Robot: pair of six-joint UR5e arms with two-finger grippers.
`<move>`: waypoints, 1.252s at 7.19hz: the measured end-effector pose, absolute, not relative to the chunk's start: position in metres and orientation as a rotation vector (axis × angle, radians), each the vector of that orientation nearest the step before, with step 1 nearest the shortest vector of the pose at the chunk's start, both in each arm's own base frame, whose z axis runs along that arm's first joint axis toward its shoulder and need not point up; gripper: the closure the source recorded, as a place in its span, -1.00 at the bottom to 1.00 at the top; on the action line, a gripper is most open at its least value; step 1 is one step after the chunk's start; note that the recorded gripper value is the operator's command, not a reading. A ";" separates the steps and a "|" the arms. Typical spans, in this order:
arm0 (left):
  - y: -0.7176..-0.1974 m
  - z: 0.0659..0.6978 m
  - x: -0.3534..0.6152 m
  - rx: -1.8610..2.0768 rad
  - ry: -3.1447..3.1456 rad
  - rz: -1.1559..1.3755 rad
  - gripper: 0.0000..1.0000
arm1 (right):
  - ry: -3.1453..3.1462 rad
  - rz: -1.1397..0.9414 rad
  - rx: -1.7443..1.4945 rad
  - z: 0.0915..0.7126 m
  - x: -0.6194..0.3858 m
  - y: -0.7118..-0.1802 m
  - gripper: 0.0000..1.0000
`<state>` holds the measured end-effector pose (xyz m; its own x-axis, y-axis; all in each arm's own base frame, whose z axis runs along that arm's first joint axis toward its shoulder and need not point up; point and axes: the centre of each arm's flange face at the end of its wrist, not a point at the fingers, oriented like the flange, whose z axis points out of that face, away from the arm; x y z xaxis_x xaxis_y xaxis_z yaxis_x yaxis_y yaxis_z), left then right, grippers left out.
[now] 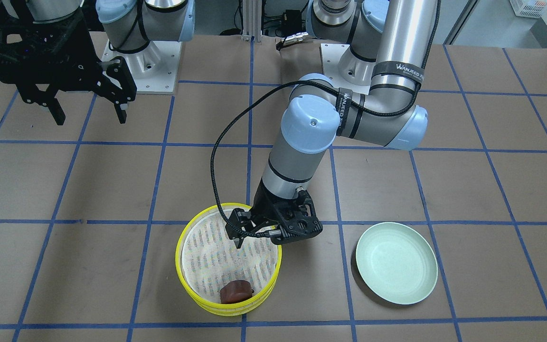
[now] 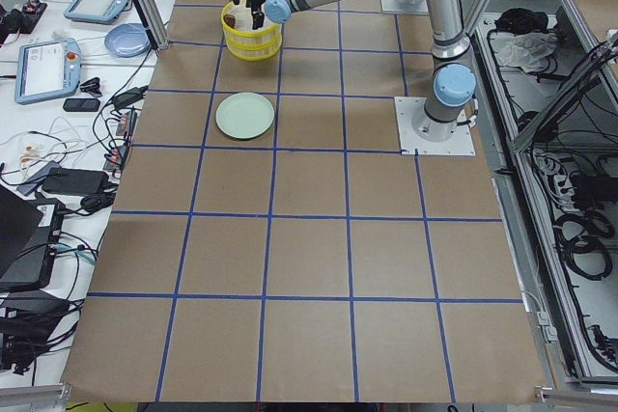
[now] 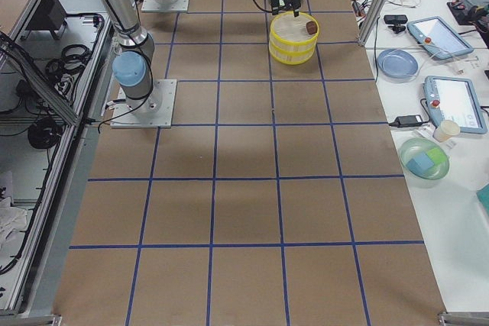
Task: Stack buns with steamer
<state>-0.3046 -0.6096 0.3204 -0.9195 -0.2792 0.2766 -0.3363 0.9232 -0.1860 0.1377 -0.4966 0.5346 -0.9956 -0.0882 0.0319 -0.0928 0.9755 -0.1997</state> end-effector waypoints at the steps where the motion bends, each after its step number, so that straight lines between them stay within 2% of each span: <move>1: -0.615 0.338 -0.277 0.411 -2.906 0.343 -1.00 | -3.125 0.322 0.141 0.535 0.140 -0.496 -1.00; 5: -0.626 0.401 -0.105 0.324 -3.038 0.318 -1.00 | -3.137 0.312 0.142 0.530 0.142 -0.501 -1.00; 7: -0.600 0.435 -0.059 0.278 -3.077 0.233 -1.00 | -3.131 0.304 0.140 0.527 0.141 -0.503 -1.00; 9: -0.562 0.476 -0.056 0.264 -3.103 0.198 -1.00 | -3.129 0.297 0.140 0.526 0.141 -0.503 -1.00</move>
